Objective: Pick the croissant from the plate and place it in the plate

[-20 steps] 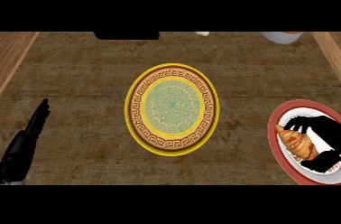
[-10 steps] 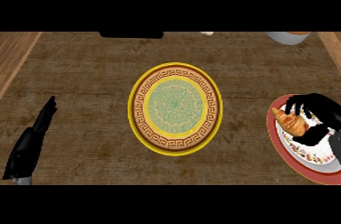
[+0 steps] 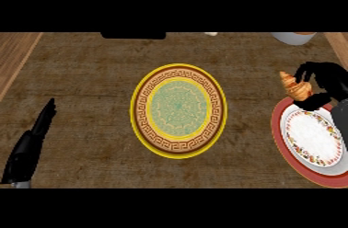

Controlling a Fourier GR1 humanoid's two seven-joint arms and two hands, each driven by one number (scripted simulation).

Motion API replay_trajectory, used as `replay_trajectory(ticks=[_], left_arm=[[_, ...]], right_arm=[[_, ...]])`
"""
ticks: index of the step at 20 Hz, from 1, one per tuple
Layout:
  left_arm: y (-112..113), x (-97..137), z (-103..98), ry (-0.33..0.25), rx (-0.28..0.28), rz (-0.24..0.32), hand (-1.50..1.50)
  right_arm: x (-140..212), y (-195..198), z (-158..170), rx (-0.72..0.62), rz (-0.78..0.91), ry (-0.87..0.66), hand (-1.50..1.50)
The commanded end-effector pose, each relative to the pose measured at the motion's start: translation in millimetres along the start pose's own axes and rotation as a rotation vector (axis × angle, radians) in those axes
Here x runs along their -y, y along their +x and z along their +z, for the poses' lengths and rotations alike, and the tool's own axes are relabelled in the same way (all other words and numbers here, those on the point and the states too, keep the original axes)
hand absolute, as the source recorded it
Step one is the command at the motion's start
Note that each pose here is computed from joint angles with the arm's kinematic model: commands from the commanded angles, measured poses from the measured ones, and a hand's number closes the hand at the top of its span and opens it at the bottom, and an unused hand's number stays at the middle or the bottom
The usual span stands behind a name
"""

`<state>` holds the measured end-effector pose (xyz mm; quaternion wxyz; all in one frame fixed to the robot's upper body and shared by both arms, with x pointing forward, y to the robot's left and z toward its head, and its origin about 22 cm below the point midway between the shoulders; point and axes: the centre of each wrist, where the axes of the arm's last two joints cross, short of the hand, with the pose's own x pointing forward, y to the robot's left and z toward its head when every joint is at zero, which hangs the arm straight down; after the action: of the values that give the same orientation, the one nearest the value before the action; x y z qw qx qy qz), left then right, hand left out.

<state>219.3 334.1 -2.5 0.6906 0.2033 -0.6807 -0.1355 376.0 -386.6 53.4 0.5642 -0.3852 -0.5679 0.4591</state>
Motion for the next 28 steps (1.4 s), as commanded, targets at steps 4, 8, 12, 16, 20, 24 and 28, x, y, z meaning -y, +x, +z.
replay_trajectory(ticks=[4, 8, 12, 16, 20, 24, 28], left_arm=[[5, 5, 3, 0.014, -0.009, -0.018, 0.00], [-10, -1, 15, 0.038, -0.031, -0.005, 0.00], [-9, -16, 5, 0.038, -0.031, -0.014, 0.00], [-12, -11, 12, 0.035, -0.012, -0.015, 0.00], [-4, 4, 7, 0.036, -0.020, -0.015, 0.00], [2, 11, 0, 0.003, -0.007, -0.007, 0.00], [-4, -10, 0, 0.022, -0.014, -0.003, 0.00]], right_arm=[[41, 13, -5, 0.171, -0.047, -0.282, 1.50], [68, 38, -5, 0.399, -0.186, -0.324, 1.50], [78, 84, -1, 0.514, -0.245, -0.228, 1.50], [73, 125, 25, 0.566, -0.252, -0.209, 1.50], [94, 169, 25, 0.578, -0.289, -0.189, 1.50], [84, 236, 21, 0.554, -0.316, -0.140, 1.50], [48, 285, 17, 0.536, -0.333, -0.078, 1.50]])
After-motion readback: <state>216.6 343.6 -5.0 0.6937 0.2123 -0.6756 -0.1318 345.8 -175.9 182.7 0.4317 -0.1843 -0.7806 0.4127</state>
